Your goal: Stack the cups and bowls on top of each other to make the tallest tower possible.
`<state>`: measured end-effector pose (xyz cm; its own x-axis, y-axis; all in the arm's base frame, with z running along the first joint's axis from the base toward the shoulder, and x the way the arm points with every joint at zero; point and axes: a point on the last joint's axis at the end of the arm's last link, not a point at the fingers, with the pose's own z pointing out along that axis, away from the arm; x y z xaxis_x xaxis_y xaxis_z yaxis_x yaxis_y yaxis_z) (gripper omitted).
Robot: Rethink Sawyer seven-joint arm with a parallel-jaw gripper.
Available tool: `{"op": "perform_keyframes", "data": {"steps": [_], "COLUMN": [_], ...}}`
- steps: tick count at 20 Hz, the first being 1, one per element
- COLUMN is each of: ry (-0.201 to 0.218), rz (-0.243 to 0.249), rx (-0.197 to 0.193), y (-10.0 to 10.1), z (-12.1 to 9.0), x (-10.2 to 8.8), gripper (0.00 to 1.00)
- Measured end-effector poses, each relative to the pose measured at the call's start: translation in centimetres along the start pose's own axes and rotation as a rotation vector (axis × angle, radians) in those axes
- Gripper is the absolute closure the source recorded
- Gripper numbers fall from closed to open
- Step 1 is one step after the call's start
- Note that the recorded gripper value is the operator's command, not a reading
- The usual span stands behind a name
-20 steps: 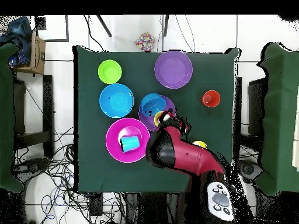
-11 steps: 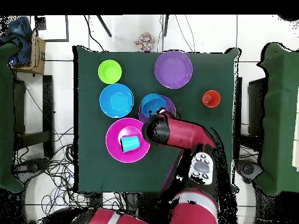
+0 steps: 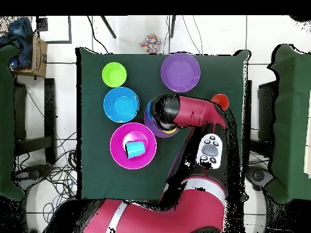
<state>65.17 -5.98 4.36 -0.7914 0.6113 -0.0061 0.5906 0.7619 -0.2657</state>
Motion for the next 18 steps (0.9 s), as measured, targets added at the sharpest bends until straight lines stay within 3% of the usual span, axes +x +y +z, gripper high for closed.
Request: {"op": "perform_keyframes", "data": {"steps": [7, 18], "ry": [-0.054, -0.070], "rz": [0.007, 0.011], "rx": [-0.039, -0.046], "y": [1.3, 1.3], "z": [-1.7, -1.8], "x": [-3.2, -4.0], "gripper": [0.00, 0.00]}}
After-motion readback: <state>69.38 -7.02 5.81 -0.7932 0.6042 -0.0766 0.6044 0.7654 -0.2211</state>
